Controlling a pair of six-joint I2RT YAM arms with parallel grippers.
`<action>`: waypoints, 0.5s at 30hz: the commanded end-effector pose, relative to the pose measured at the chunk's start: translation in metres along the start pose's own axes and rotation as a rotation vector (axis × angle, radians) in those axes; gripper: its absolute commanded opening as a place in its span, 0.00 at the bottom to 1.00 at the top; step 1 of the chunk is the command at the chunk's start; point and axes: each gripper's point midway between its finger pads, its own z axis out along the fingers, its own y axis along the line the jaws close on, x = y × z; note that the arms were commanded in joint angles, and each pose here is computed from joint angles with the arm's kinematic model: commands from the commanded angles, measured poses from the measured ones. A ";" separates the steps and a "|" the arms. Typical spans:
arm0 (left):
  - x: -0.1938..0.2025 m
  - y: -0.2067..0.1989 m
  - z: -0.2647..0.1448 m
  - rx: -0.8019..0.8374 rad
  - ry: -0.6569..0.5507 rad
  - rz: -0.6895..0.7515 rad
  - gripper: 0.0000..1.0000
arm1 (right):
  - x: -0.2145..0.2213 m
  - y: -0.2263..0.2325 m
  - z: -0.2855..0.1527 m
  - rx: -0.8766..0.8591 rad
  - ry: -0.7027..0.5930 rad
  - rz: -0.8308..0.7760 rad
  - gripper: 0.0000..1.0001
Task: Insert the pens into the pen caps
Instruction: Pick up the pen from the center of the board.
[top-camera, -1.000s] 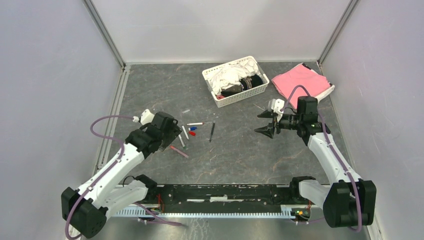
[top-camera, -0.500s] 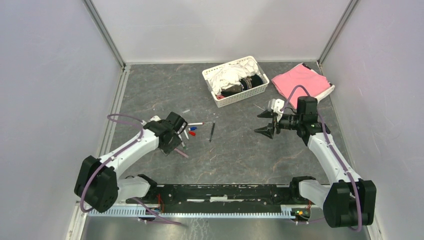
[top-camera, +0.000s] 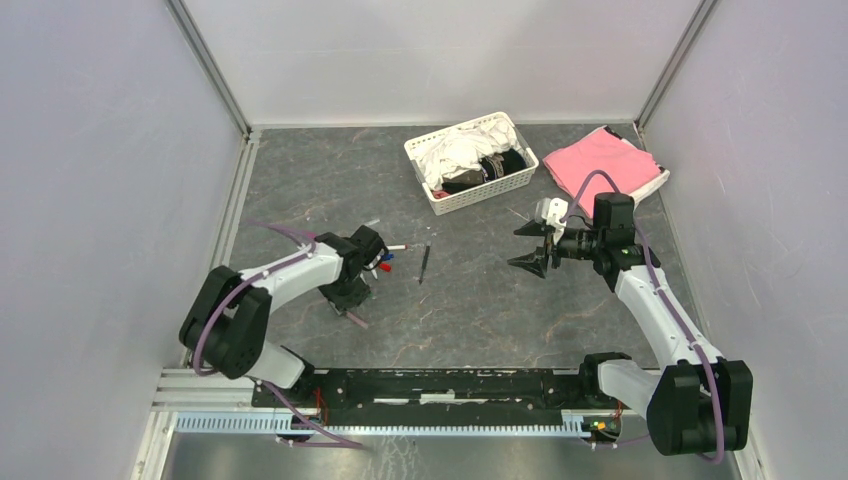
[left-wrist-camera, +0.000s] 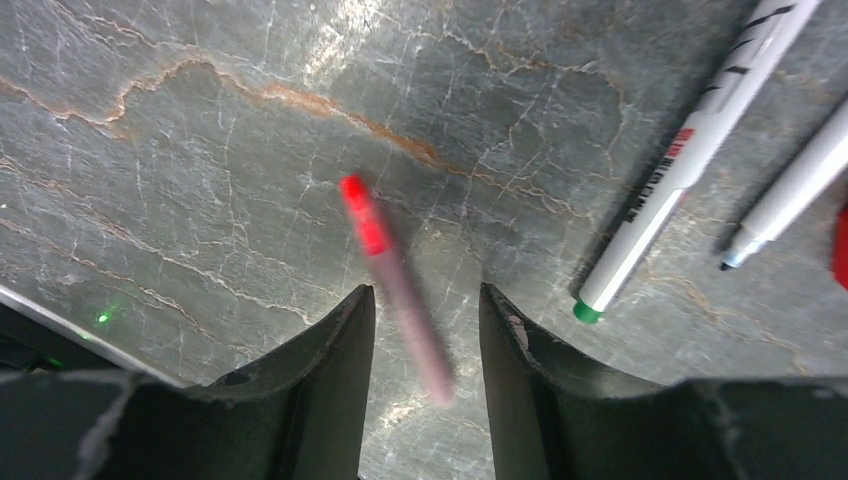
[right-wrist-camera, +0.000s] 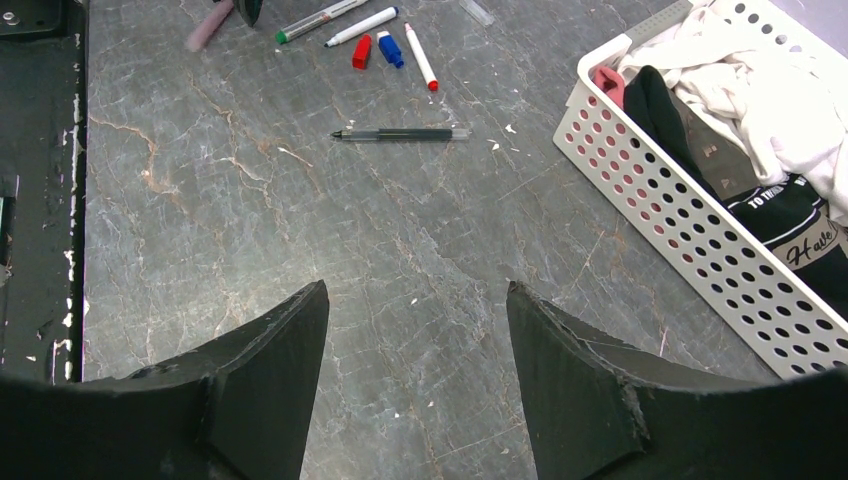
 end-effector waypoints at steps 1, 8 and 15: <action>0.000 -0.004 -0.001 -0.032 0.003 0.038 0.49 | -0.004 -0.002 0.001 0.006 -0.010 -0.023 0.72; 0.002 -0.011 0.006 -0.034 0.007 0.050 0.48 | -0.005 -0.001 0.001 0.005 -0.013 -0.026 0.73; 0.018 0.004 0.028 -0.029 0.027 0.061 0.26 | -0.007 0.000 0.001 -0.001 -0.018 -0.028 0.73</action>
